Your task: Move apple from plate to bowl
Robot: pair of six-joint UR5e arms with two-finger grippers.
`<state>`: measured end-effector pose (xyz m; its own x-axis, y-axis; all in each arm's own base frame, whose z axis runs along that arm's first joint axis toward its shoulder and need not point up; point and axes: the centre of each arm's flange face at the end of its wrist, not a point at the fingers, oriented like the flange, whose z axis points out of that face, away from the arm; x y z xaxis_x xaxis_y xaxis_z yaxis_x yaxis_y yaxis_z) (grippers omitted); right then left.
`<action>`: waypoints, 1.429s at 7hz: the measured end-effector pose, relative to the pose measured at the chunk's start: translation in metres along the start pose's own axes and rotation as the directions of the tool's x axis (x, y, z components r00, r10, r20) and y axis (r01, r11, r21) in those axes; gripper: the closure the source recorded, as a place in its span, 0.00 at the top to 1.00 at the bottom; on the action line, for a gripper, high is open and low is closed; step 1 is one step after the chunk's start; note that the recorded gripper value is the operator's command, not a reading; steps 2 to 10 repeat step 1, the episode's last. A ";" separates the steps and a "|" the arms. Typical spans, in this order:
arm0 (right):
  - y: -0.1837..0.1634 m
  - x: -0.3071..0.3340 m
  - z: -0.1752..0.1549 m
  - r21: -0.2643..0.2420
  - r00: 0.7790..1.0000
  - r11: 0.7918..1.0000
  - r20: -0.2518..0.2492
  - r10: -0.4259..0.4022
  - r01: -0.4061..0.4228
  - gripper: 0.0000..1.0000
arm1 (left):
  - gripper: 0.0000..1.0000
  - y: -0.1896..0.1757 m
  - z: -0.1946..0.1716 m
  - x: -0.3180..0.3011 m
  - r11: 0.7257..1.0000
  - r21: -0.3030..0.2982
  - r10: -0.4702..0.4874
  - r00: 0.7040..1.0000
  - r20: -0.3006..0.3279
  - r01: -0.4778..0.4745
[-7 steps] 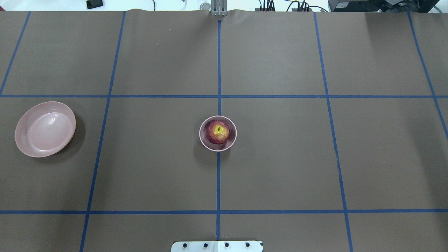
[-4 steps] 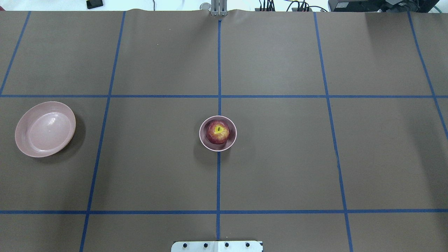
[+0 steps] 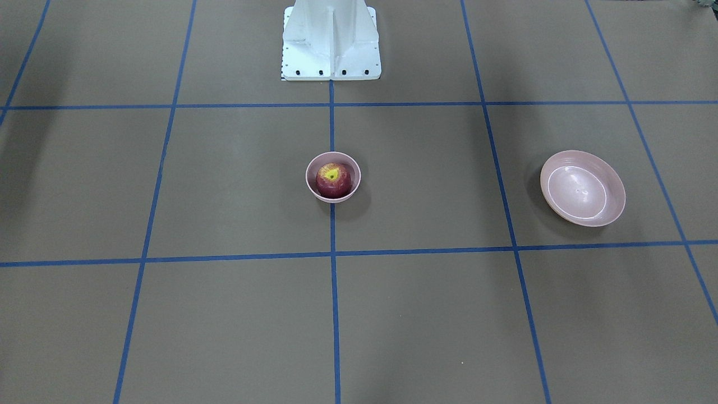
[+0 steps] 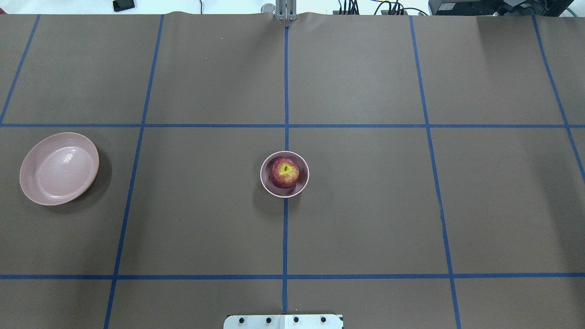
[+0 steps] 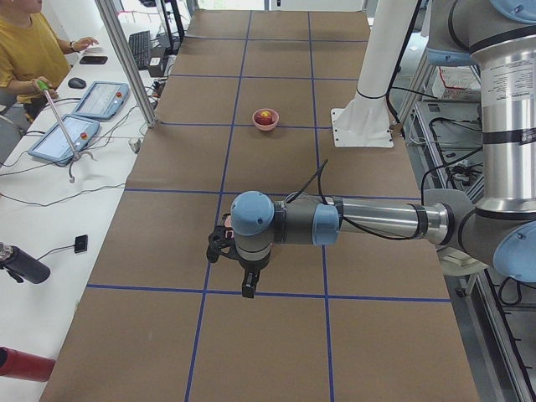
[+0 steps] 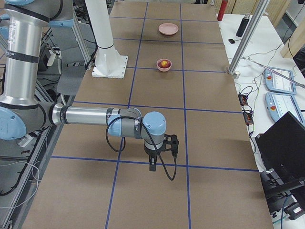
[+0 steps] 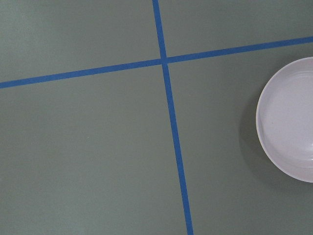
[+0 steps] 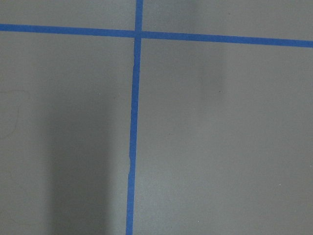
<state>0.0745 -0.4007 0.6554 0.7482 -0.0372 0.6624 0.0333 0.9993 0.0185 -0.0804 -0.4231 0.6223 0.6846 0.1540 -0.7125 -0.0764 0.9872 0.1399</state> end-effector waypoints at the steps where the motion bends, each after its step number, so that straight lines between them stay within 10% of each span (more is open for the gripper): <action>1: 0.000 0.000 0.000 0.000 1.000 1.000 0.000 0.000 0.000 1.00 | 0.98 0.000 0.000 0.000 1.000 0.000 0.000 1.000 0.000 0.000; 10: 0.000 0.000 0.000 0.000 1.000 1.000 0.000 0.000 0.000 1.00 | 0.98 0.000 0.000 0.000 1.000 0.000 0.000 1.000 0.000 0.000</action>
